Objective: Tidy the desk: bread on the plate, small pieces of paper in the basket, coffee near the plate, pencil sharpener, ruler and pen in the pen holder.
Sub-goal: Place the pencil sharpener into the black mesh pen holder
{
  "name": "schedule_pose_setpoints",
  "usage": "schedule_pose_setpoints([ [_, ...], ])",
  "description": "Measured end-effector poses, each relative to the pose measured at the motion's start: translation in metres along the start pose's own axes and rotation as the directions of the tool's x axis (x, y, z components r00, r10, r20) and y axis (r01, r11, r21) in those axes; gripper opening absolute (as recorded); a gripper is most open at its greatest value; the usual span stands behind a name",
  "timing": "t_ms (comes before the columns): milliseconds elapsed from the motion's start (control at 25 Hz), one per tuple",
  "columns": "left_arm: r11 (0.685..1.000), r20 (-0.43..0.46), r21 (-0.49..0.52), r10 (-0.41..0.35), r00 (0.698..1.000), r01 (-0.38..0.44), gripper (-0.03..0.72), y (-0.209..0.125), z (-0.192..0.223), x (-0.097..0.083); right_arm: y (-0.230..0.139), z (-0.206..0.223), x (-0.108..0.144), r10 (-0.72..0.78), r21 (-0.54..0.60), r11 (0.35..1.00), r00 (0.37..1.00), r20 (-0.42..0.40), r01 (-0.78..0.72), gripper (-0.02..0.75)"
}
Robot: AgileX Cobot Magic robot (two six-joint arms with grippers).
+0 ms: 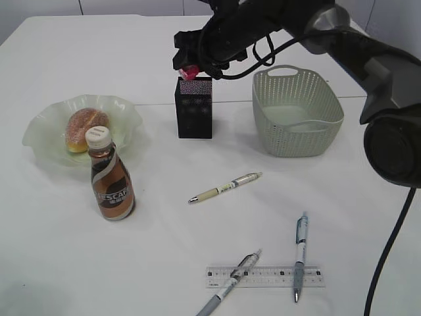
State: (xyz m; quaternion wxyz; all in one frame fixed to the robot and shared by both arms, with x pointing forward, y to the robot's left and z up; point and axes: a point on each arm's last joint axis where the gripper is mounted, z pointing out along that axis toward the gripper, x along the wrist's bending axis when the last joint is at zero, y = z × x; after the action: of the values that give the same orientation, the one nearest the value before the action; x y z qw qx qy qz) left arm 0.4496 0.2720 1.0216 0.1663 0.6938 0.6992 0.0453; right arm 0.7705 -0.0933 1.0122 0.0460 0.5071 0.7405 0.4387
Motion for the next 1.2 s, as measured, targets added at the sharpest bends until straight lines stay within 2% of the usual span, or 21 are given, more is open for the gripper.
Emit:
schedule_pose_setpoints([
  [360, 1.000, 0.000, 0.002, 0.000, 1.000, 0.000, 0.487, 0.000, 0.000, 0.000, -0.001, 0.012, -0.010, 0.006, -0.070, 0.998, 0.999, 0.031, -0.004, 0.384],
  [520, 1.000, 0.000, 0.002, 0.000, 1.000, 0.000, 0.487, 0.000, 0.000, 0.000, -0.001, 0.012, -0.012, -0.016, -0.061, 0.998, 0.998, 0.062, 0.020, 0.412],
  [800, 1.000, 0.000, 0.002, 0.000, 1.000, 0.000, 0.487, 0.000, 0.000, 0.000, -0.002, 0.012, -0.013, -0.021, -0.051, 0.998, 0.998, 0.066, 0.024, 0.453],
  [920, 1.000, 0.000, 0.002, 0.000, 1.000, 0.000, 0.487, 0.000, 0.000, 0.000, -0.006, 0.012, -0.013, -0.019, -0.012, 1.000, 0.998, 0.067, 0.020, 0.464],
  [1000, 1.000, 0.000, 0.002, 0.000, 1.000, 0.000, 0.487, 0.000, 0.000, 0.000, -0.011, 0.010, -0.015, 0.014, 0.048, 0.999, 0.995, 0.099, -0.019, 0.468],
  [1200, 1.000, 0.000, 0.002, 0.000, 1.000, 0.000, 0.487, 0.000, 0.000, 0.000, -0.010, -0.021, -0.011, 0.114, 0.177, 0.971, 0.961, 0.253, -0.162, 0.470],
])
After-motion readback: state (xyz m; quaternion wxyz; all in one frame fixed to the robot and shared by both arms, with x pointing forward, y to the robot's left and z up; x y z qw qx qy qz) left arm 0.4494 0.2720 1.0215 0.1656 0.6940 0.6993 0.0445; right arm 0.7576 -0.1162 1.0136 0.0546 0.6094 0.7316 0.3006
